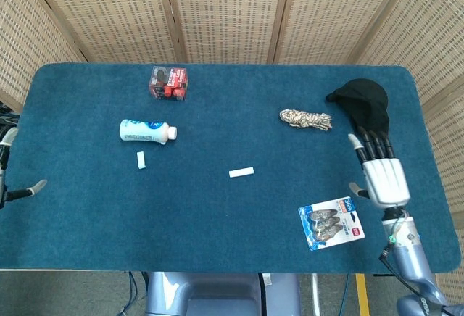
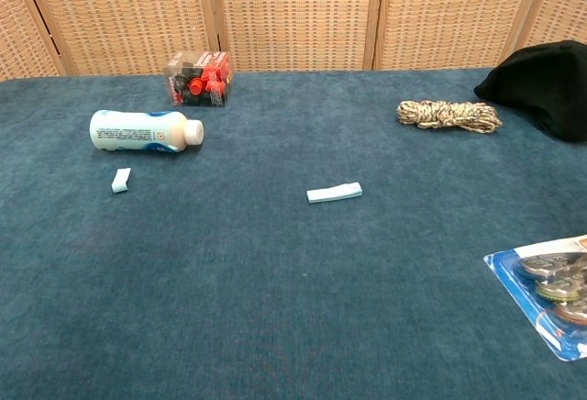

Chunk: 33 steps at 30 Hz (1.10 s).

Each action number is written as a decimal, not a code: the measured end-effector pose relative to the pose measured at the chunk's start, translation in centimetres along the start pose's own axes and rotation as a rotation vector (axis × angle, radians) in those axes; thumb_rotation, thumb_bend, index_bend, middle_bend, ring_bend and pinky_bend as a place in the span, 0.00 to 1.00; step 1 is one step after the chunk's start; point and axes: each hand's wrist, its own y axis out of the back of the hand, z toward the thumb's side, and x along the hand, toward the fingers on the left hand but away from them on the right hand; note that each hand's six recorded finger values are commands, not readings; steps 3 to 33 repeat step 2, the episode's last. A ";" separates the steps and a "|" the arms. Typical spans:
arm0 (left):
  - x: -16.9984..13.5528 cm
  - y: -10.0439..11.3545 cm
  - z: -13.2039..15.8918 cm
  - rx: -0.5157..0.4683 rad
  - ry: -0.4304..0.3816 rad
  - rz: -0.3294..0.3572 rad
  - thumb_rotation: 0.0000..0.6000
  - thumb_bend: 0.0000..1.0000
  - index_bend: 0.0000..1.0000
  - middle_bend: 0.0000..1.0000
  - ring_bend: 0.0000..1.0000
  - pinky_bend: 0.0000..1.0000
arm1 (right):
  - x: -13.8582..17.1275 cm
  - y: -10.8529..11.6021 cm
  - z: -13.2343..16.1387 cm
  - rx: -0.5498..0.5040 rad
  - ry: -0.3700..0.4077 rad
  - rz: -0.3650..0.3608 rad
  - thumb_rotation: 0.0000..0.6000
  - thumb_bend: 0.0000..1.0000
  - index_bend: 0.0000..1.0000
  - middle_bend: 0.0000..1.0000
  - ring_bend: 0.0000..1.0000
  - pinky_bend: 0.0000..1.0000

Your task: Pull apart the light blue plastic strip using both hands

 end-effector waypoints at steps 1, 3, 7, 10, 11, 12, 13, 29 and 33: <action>-0.8 0.0 -0.2 -0.012 0.013 -0.007 1.00 0.00 0.00 0.00 0.00 0.00 | 0.7 0.1 -0.6 0.001 -0.010 -0.007 1.00 0.00 0.00 0.00 0.00 0.00; -1.8 0.1 -0.5 -0.027 0.029 -0.018 1.00 0.00 0.00 0.00 0.00 0.00 | 1.6 0.3 -1.3 0.004 -0.022 -0.017 1.00 0.00 0.00 0.00 0.00 0.00; -1.8 0.1 -0.5 -0.027 0.029 -0.018 1.00 0.00 0.00 0.00 0.00 0.00 | 1.6 0.3 -1.3 0.004 -0.022 -0.017 1.00 0.00 0.00 0.00 0.00 0.00; -1.8 0.1 -0.5 -0.027 0.029 -0.018 1.00 0.00 0.00 0.00 0.00 0.00 | 1.6 0.3 -1.3 0.004 -0.022 -0.017 1.00 0.00 0.00 0.00 0.00 0.00; -1.8 0.1 -0.5 -0.027 0.029 -0.018 1.00 0.00 0.00 0.00 0.00 0.00 | 1.6 0.3 -1.3 0.004 -0.022 -0.017 1.00 0.00 0.00 0.00 0.00 0.00; -1.8 0.1 -0.5 -0.027 0.029 -0.018 1.00 0.00 0.00 0.00 0.00 0.00 | 1.6 0.3 -1.3 0.004 -0.022 -0.017 1.00 0.00 0.00 0.00 0.00 0.00; -1.8 0.1 -0.5 -0.027 0.029 -0.018 1.00 0.00 0.00 0.00 0.00 0.00 | 1.6 0.3 -1.3 0.004 -0.022 -0.017 1.00 0.00 0.00 0.00 0.00 0.00; -1.8 0.1 -0.5 -0.027 0.029 -0.018 1.00 0.00 0.00 0.00 0.00 0.00 | 1.6 0.3 -1.3 0.004 -0.022 -0.017 1.00 0.00 0.00 0.00 0.00 0.00; -1.8 0.1 -0.5 -0.027 0.029 -0.018 1.00 0.00 0.00 0.00 0.00 0.00 | 1.6 0.3 -1.3 0.004 -0.022 -0.017 1.00 0.00 0.00 0.00 0.00 0.00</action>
